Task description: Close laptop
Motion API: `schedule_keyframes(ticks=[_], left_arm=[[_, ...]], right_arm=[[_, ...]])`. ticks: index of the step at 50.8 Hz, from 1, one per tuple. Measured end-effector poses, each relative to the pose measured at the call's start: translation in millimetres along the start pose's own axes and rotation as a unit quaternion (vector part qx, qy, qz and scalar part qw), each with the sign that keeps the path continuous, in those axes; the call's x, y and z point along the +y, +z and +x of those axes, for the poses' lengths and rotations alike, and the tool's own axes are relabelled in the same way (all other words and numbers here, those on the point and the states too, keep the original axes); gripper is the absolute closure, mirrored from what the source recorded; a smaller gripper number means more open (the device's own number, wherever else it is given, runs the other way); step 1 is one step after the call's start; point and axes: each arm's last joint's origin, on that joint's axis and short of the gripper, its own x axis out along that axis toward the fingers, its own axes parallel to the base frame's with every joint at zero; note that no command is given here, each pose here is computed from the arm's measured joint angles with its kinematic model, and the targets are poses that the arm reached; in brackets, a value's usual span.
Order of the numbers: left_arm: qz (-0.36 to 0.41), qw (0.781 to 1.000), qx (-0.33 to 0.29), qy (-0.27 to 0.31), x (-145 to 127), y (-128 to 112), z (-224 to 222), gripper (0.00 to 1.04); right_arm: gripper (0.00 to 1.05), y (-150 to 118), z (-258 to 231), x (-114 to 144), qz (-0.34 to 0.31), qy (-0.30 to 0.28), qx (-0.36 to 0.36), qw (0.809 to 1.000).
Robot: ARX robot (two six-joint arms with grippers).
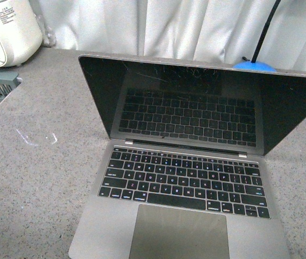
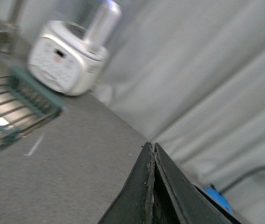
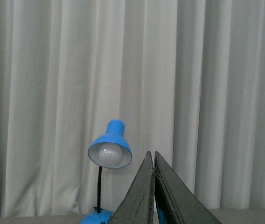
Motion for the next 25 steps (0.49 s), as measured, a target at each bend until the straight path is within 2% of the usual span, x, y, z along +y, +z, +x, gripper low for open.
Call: schedule_keyframes(ticks=[4, 11, 16, 25], left_arm=[[0.018, 0.998, 0.012, -0.055, -24, 3, 7, 1.01], [0.029, 0.996, 0.028, -0.077, -53, 7, 37, 1.01], [0.057, 0.991, 0.060, -0.102, -76, 1, 63, 1.01], [0.074, 0.986, 0.076, -0.129, -111, 2, 102, 1.01]], right_arm=[[1.03, -1, 9, 6, -0.008, 0.033, -0.011, 0.999], [1.03, -18, 24, 17, -0.031, 0.092, 0.036, 0.995], [1.03, -42, 34, 24, -0.067, 0.155, 0.100, 0.980], [1.03, -47, 79, 34, -0.105, 0.217, 0.122, 0.963]])
